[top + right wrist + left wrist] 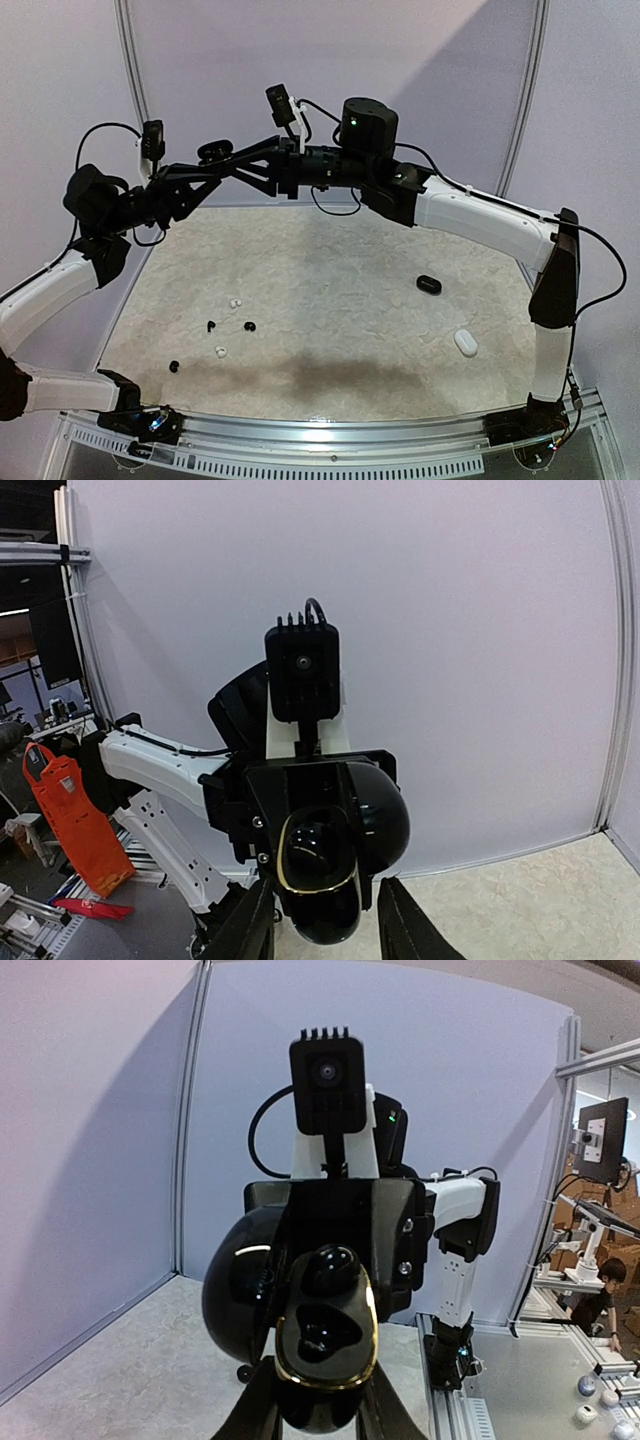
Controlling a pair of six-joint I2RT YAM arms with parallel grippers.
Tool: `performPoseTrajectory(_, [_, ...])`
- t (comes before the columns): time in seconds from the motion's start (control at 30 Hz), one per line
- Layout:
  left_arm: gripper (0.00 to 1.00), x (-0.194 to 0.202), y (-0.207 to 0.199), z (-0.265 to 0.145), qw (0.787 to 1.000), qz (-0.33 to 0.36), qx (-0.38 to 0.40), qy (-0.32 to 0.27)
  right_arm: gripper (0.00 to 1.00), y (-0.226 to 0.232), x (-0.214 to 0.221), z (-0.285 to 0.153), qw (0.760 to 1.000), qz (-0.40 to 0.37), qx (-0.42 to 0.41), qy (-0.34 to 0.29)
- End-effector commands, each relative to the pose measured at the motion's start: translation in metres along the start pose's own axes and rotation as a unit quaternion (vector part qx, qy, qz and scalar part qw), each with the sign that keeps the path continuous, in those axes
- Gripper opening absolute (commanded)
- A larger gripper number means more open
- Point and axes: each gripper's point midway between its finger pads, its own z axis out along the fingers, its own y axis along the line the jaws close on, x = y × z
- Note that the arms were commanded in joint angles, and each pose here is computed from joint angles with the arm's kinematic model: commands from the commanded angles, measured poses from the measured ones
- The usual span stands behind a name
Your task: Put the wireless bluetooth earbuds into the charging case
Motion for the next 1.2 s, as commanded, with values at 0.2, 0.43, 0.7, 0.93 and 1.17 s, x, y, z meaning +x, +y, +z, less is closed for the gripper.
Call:
performPoseTrajectory(0.2, [0.0,-0.011,-0.005,0.006,1.0,0.017,0.008,-0.009,0.32,0.002,0.002,0.007,1.0,0.008,-0.013,0.001])
performPoseTrajectory(0.43, [0.0,-0.01,-0.006,0.006,1.0,0.02,0.009,-0.009,0.34,-0.002,0.007,0.01,1.0,0.016,-0.012,0.008])
performPoseTrajectory(0.7, [0.0,-0.011,-0.006,0.005,1.0,0.021,0.008,-0.009,0.33,-0.002,0.01,0.011,1.0,0.019,-0.011,0.012])
performPoseTrajectory(0.93, [0.0,-0.01,-0.006,0.006,1.0,0.022,0.009,-0.009,0.37,-0.006,0.013,0.012,1.0,0.023,-0.004,0.017])
performPoseTrajectory(1.17, [0.0,-0.01,-0.006,0.005,1.0,0.022,0.008,-0.009,0.29,-0.005,0.016,0.012,0.999,0.024,-0.005,0.021])
